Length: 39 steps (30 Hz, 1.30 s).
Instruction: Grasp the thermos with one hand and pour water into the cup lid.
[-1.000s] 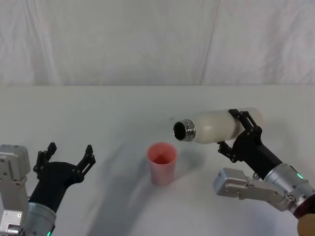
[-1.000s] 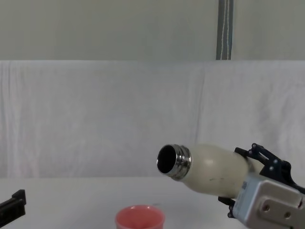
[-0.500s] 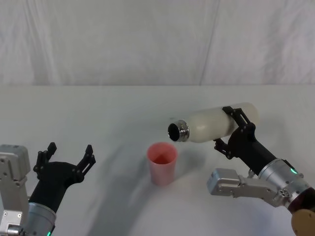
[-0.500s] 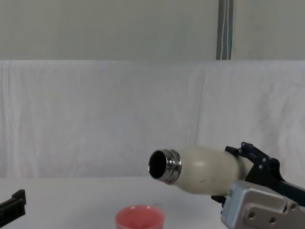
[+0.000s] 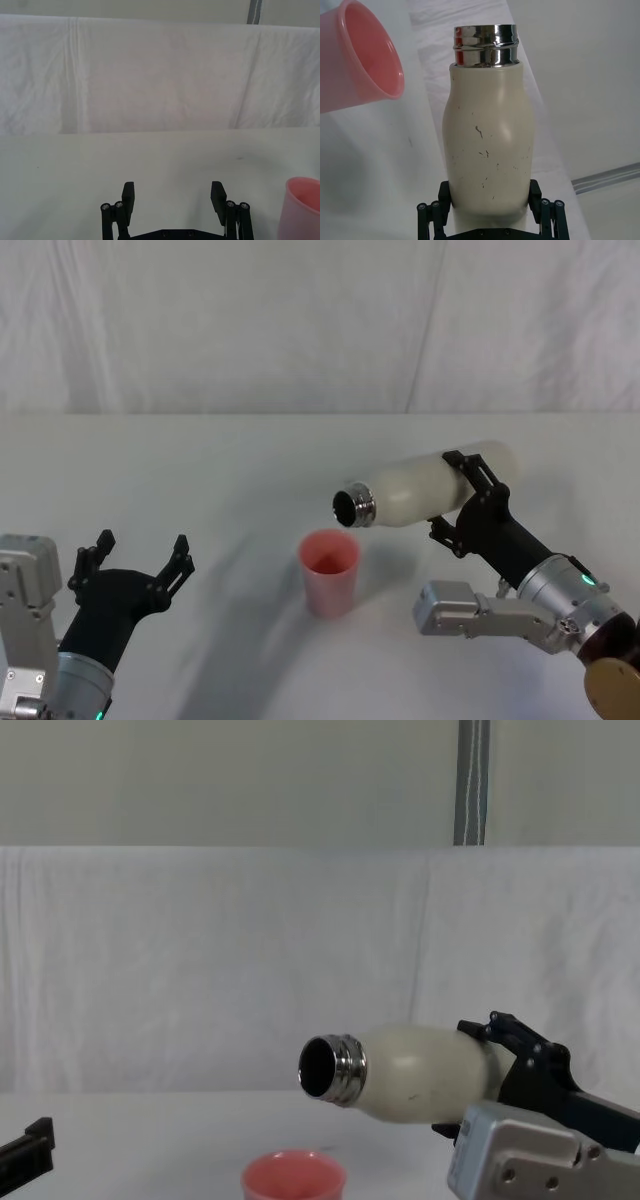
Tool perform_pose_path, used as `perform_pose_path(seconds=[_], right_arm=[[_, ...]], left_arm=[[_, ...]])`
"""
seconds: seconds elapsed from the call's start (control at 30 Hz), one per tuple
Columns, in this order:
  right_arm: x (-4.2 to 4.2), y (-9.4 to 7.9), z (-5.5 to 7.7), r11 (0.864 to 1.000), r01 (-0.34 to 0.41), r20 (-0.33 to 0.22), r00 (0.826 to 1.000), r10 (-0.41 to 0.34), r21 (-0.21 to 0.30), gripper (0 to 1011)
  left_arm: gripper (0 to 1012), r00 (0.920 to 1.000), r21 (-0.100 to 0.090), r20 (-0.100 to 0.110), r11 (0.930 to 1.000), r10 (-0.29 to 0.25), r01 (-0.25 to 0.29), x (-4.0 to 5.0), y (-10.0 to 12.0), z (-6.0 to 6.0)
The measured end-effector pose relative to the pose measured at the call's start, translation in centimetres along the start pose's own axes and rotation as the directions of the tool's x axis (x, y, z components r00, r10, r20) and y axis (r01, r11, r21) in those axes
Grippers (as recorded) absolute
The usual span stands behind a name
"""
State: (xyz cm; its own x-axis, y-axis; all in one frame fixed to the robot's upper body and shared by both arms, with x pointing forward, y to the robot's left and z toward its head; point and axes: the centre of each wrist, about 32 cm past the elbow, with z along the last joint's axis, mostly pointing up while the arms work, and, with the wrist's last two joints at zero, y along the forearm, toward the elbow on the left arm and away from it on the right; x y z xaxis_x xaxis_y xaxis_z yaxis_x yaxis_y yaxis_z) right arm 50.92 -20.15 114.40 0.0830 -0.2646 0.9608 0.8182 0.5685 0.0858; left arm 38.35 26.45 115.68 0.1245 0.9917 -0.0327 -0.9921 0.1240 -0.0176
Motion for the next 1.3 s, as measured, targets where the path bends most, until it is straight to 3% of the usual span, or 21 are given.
perform_pose_path(seconds=[0.47,1.3], right_arm=[[0.20,0.7,-0.1,1.000,0.000,0.044,0.999,-0.001,0.025,953],[0.85,1.3,-1.0,1.000,0.014,0.104,0.995,-0.014,-0.003,953]], left_arm=[[1001,1.0000,0.000,0.000,1.0000,0.000,0.000,0.00,0.0,0.0],[1001,1.0000,0.000,0.000,1.0000,0.000,0.000,0.00,0.0,0.0]])
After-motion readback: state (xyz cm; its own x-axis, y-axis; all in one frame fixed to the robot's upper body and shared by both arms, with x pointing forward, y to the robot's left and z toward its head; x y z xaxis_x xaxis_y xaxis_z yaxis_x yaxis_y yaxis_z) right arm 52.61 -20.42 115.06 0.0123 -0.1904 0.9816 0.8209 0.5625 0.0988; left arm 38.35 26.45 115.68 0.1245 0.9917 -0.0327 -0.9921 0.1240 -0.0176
